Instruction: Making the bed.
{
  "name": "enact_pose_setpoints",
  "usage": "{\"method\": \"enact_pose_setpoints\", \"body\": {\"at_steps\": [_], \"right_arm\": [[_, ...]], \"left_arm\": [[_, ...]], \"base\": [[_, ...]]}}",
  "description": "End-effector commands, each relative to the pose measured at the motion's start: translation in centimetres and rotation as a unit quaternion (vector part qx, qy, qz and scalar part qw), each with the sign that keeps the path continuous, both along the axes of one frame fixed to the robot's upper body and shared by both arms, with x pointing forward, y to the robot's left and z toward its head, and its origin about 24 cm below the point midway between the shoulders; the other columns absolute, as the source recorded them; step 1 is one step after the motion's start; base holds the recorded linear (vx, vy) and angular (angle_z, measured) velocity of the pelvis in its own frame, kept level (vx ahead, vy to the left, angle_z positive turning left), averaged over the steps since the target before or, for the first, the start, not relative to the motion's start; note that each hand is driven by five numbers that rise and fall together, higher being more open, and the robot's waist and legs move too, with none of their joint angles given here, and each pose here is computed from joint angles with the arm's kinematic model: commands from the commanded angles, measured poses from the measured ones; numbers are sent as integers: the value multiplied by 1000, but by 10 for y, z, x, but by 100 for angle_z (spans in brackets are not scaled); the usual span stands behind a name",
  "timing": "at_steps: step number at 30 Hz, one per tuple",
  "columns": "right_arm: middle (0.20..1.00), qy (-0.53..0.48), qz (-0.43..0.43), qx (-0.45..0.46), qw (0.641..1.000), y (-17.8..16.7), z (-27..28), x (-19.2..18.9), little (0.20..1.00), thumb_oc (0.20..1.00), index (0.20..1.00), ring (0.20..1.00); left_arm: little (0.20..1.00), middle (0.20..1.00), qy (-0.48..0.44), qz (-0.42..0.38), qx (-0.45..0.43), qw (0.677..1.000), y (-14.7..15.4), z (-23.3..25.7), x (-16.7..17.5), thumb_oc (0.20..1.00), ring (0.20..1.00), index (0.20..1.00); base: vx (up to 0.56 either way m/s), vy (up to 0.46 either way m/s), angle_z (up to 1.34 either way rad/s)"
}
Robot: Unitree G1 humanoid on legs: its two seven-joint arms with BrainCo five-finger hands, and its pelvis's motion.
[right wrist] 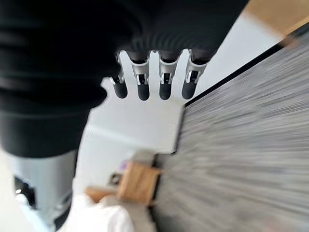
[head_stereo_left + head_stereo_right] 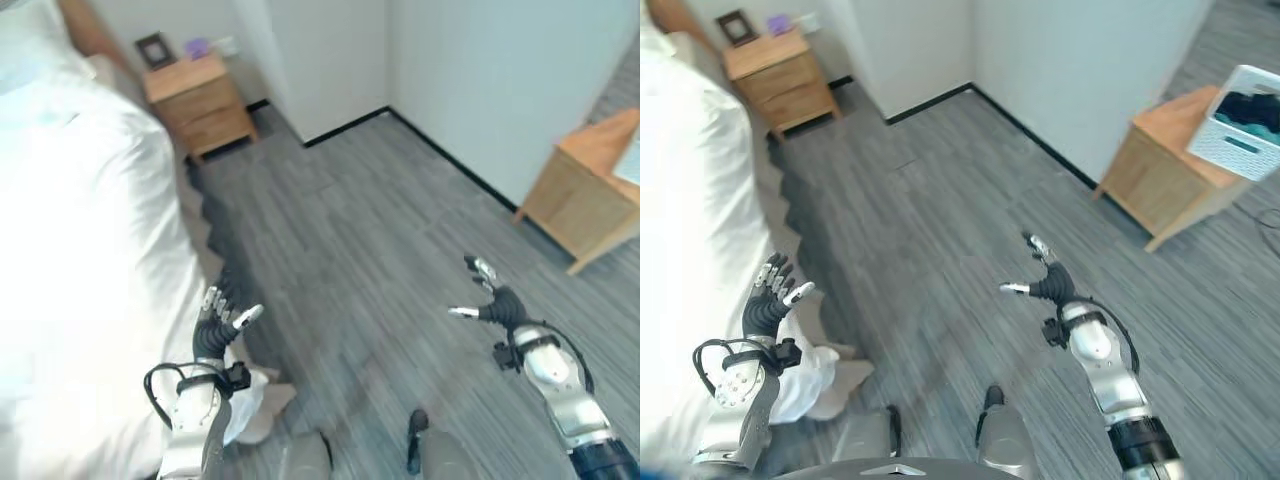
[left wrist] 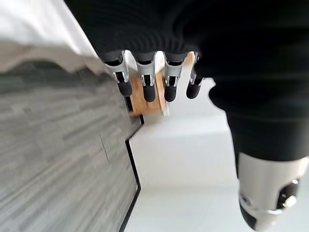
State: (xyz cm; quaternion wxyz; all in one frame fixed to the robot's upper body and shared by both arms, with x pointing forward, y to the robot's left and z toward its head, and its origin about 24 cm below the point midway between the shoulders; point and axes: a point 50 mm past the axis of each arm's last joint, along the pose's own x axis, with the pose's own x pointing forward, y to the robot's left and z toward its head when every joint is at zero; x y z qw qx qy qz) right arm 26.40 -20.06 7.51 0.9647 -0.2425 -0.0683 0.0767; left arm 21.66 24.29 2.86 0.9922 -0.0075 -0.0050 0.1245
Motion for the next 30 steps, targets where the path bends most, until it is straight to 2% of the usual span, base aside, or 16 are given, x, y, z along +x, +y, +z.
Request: {"method": "enact_pose_setpoints", "body": {"at_steps": [1, 7, 11, 20, 25, 26, 30], "right_arm": [[1000, -60, 11, 23, 998, 4, 22, 3, 1000, 1000, 1000, 1000], [1000, -62, 24, 18, 998, 15, 20, -1, 1000, 1000, 1000, 1000], [1000, -66, 36, 34, 997, 27, 21, 2, 1000, 1000, 1000, 1000], [1000, -83, 29, 53, 995, 28, 26, 6, 1000, 1000, 1000, 1000], [1000, -80, 21, 39, 996, 21, 25, 6, 1000, 1000, 1000, 1000], [1000, 51, -248, -36, 967, -113, -12, -15, 1000, 1000, 1000, 1000], [1000, 75, -217, -66, 971, -109, -13, -11, 1000, 1000, 1000, 1000]], "left_arm": [[1000, 1000, -60, 10, 63, 996, 19, 31, 2, 1000, 1000, 1000], [1000, 1000, -52, 1, 90, 995, 20, 34, -1, 1000, 1000, 1000], [1000, 1000, -64, -5, 108, 992, 19, 43, 10, 1000, 1000, 1000], [1000, 1000, -76, -32, 100, 992, 9, 46, 22, 1000, 1000, 1000], [1000, 1000, -58, -31, 71, 995, 8, 34, 15, 1000, 1000, 1000], [1000, 1000, -18, 80, 162, 983, 39, 35, 30, 1000, 1000, 1000], [1000, 1000, 3, 69, 129, 989, 37, 26, 28, 1000, 1000, 1000]], "base": [[205, 74, 30], [238, 110, 1], [111, 39, 28], [111, -66, 85], [115, -52, 44], [292, 205, 34], [329, 256, 17]]}}
